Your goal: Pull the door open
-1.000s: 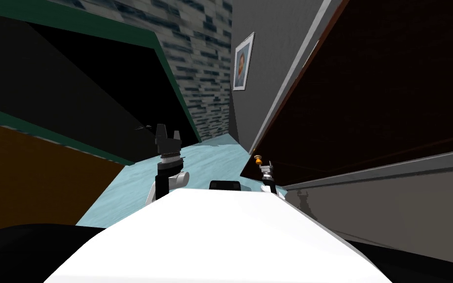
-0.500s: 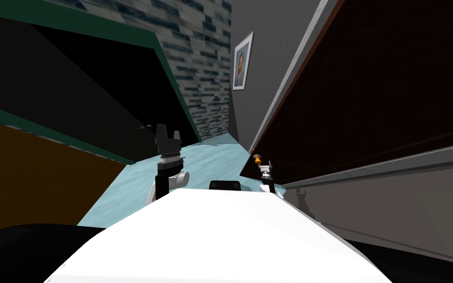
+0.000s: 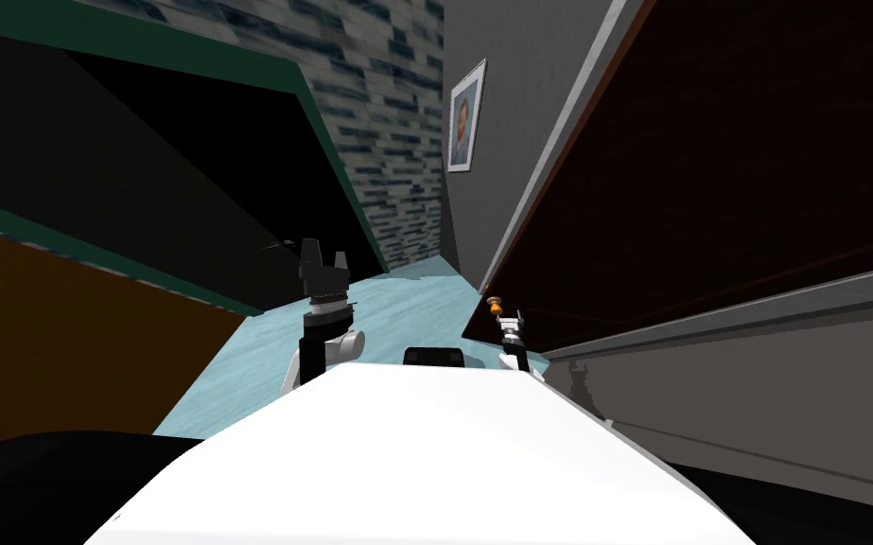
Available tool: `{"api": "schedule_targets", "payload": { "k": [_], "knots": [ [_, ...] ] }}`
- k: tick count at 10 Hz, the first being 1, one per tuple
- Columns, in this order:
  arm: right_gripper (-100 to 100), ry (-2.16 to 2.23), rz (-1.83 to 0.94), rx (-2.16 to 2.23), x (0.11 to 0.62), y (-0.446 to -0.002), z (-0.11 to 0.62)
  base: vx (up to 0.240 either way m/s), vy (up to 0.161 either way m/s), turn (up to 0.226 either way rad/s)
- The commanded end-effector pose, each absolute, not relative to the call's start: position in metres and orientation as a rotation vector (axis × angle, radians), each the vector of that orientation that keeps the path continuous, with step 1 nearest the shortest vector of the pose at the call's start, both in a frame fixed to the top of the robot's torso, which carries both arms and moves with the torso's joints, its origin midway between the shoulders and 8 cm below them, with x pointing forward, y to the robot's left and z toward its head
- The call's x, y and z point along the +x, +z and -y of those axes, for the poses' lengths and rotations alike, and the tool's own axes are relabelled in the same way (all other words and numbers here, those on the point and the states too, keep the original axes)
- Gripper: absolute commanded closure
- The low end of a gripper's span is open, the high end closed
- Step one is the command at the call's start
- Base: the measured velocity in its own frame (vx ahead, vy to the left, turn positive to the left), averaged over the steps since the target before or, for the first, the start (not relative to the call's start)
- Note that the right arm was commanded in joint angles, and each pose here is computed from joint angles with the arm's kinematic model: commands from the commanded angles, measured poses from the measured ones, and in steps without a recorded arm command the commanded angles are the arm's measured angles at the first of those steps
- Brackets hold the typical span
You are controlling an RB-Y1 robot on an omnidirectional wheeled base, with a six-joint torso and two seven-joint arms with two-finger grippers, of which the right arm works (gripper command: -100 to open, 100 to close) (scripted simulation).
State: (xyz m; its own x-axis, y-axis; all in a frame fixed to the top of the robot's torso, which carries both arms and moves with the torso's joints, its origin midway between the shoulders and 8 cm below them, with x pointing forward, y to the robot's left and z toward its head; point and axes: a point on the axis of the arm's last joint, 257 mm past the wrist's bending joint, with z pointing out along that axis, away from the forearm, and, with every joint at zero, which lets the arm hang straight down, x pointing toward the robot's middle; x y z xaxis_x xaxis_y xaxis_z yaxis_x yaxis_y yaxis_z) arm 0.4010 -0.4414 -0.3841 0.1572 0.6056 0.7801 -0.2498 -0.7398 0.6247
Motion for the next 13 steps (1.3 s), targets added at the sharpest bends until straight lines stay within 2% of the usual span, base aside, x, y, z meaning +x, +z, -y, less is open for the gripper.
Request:
{"api": "schedule_targets", "payload": {
  "k": [1,9,13],
  "knots": [
    [-100,1.721,-0.323,1.79,0.41,-0.383,0.42,-0.042,-0.008,0.022],
    [-100,1.852,-0.119,1.902,0.417,-0.387,0.402,-0.045,-0.006,0.011],
    [-100,1.887,-0.066,1.925,0.42,-0.387,0.398,-0.014,0.032,0.031]
  ]
}}
